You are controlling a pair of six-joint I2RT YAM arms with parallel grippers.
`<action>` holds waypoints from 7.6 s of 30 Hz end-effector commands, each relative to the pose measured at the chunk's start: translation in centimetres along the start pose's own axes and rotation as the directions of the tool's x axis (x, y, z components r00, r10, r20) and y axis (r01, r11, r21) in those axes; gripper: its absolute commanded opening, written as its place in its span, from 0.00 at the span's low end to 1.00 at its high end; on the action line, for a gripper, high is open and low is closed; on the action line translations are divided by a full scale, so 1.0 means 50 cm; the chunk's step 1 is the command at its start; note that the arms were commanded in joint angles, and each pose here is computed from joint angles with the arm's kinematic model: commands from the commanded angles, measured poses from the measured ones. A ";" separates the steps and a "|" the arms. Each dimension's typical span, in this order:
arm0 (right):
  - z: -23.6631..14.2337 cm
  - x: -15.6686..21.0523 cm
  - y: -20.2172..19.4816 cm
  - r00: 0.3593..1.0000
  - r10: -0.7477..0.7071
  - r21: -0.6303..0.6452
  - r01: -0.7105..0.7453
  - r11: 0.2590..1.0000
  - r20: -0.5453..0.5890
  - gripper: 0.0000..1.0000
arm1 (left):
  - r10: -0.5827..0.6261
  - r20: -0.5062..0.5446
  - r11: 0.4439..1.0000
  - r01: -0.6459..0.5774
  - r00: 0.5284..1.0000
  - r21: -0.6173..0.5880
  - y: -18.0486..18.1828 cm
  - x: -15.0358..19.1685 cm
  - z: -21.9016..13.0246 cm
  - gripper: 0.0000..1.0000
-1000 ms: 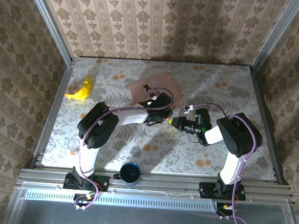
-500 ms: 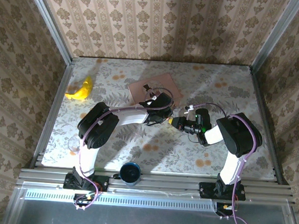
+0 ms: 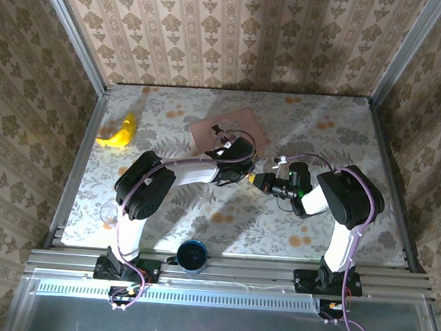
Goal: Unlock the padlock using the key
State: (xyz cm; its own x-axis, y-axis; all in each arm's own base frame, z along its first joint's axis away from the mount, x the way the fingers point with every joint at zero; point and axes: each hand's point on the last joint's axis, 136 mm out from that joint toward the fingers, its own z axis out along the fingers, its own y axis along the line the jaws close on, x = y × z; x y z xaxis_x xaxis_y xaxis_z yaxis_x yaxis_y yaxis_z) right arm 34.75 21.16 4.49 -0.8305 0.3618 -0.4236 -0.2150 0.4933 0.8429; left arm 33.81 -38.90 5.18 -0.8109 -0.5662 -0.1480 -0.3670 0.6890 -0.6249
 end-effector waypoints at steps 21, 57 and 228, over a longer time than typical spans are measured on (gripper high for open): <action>-0.009 -0.051 -0.008 0.994 -0.007 0.005 0.007 1.000 0.112 0.00 | -0.080 -0.160 0.996 0.074 0.984 -0.039 0.030 0.081 -0.003 0.00; -0.014 -0.072 0.008 0.990 -0.013 -0.059 0.021 0.998 0.139 0.00 | -0.093 -0.169 0.995 0.087 0.981 -0.041 0.032 0.078 -0.002 0.00; -0.004 -0.070 0.064 0.999 -0.028 0.059 0.027 0.998 0.020 0.25 | -0.057 -0.235 0.998 0.054 0.970 -0.022 0.031 0.110 -0.004 0.00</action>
State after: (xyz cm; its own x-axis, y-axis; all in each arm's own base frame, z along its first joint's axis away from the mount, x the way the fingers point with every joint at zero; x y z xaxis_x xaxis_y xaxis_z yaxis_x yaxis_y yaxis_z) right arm 36.19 21.05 6.05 -0.8550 0.3782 -0.3548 -0.1167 0.5264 0.8422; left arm 34.27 -38.68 5.71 -0.8002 -0.5902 -0.1064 -0.3845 0.6410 -0.6642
